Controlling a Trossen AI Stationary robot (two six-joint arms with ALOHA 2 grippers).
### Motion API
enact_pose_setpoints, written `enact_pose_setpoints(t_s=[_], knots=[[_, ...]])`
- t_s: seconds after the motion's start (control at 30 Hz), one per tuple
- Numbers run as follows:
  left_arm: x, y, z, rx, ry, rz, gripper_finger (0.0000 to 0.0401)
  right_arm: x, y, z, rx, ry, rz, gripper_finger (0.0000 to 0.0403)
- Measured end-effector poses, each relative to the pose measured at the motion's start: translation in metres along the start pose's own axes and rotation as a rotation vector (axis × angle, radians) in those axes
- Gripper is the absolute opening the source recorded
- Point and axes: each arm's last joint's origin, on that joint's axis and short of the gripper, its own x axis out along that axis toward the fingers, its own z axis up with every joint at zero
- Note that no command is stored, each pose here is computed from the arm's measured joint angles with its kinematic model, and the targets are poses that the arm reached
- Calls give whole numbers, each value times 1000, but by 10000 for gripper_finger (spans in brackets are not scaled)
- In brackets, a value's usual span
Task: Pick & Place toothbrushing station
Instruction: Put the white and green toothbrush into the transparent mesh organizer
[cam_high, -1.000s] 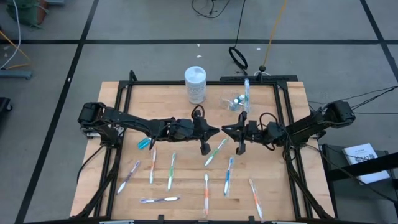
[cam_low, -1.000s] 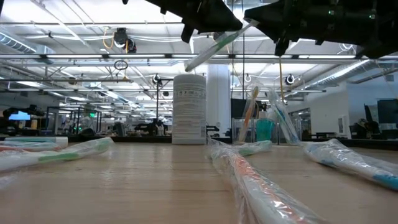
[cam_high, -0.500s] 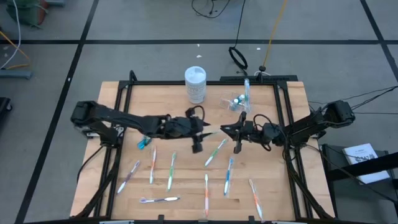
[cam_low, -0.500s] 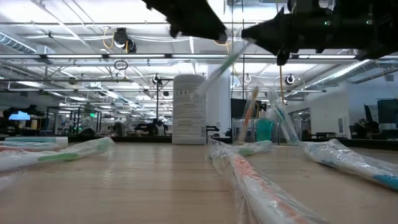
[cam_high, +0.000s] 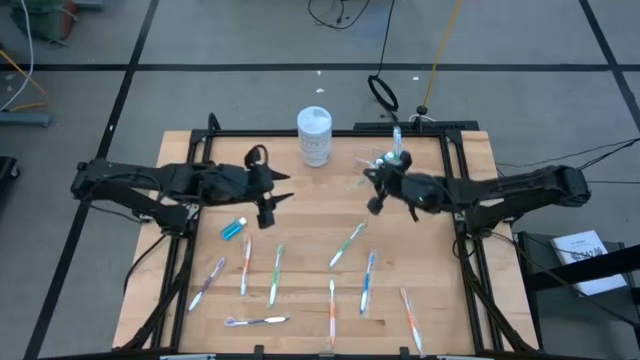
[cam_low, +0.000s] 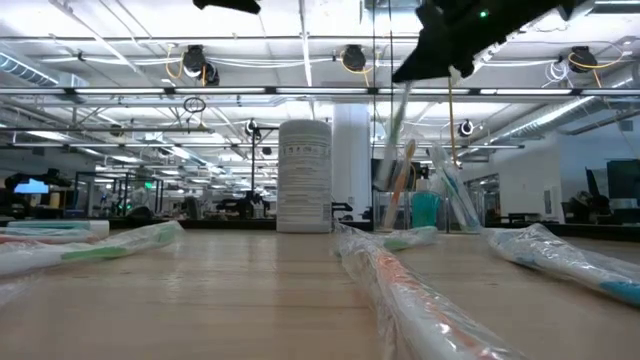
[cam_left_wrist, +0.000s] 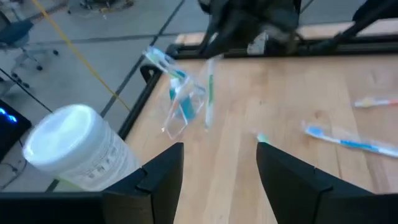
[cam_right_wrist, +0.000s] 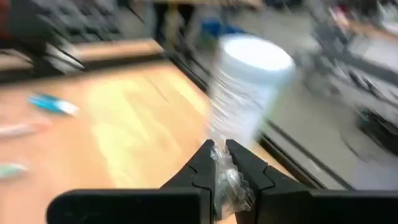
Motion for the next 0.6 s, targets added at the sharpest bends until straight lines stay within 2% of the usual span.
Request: enact_pose_setpoints(t_s=[0.2,0.37,0.6], knots=[[-4,2,1,33,-15,1,209,17,-35,11,10,51,-167,17],[0,0,-2,46,15,-1,209,26,-60,7,-8,116,-263,17],[-1,0,-3,52,27,-1,209,32,-81,18,-46,30,-349,17]])
